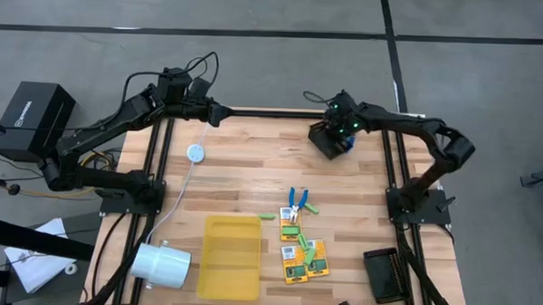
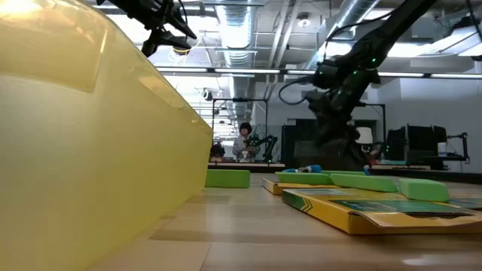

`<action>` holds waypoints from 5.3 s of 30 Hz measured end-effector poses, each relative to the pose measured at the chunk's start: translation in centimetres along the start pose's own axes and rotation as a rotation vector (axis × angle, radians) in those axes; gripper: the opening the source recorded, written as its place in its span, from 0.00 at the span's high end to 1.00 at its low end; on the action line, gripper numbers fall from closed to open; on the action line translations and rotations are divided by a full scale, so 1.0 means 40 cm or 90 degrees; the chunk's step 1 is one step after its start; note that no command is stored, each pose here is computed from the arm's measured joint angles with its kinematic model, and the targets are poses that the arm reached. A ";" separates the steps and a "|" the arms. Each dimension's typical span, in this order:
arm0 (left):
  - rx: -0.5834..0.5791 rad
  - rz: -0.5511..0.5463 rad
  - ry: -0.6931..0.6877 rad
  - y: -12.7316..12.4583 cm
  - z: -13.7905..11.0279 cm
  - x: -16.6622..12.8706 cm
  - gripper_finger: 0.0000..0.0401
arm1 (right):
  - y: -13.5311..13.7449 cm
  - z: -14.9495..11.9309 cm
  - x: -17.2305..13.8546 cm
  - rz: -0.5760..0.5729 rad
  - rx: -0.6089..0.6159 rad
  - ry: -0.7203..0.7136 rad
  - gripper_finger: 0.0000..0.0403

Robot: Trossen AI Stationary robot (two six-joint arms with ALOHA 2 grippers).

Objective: Pick & Place School Supplies
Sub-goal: Adjust the top black bin on the table, then put the blue punch plier into the top black bin

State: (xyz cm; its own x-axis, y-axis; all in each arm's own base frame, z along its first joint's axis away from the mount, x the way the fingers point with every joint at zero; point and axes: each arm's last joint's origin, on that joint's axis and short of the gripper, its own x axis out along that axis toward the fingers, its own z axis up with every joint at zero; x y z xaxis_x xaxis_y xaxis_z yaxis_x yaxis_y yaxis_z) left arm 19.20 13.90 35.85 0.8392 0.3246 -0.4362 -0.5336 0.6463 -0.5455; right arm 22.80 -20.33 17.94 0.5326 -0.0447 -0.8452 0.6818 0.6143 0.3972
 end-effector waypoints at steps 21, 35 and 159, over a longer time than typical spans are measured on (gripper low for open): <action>0.034 -0.015 0.011 -0.002 -0.002 0.000 0.70 | 0.060 -0.002 0.052 0.045 0.022 0.002 0.64; 0.018 -0.014 0.057 0.035 -0.053 0.034 0.70 | 0.070 0.008 0.002 0.087 0.037 -0.030 0.42; 0.093 -0.043 -0.004 0.053 -0.017 0.026 0.70 | -0.167 -0.054 0.002 -0.210 0.404 0.028 0.69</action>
State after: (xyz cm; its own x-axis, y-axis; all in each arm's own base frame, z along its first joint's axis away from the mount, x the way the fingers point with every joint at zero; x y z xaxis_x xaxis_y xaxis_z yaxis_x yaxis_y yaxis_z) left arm 18.88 15.15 33.73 0.8734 0.2815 -0.3975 -0.4557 0.7602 -0.4630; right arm 17.19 -22.74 14.44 0.2369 -0.1097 -0.9653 0.9711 -0.0034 0.2387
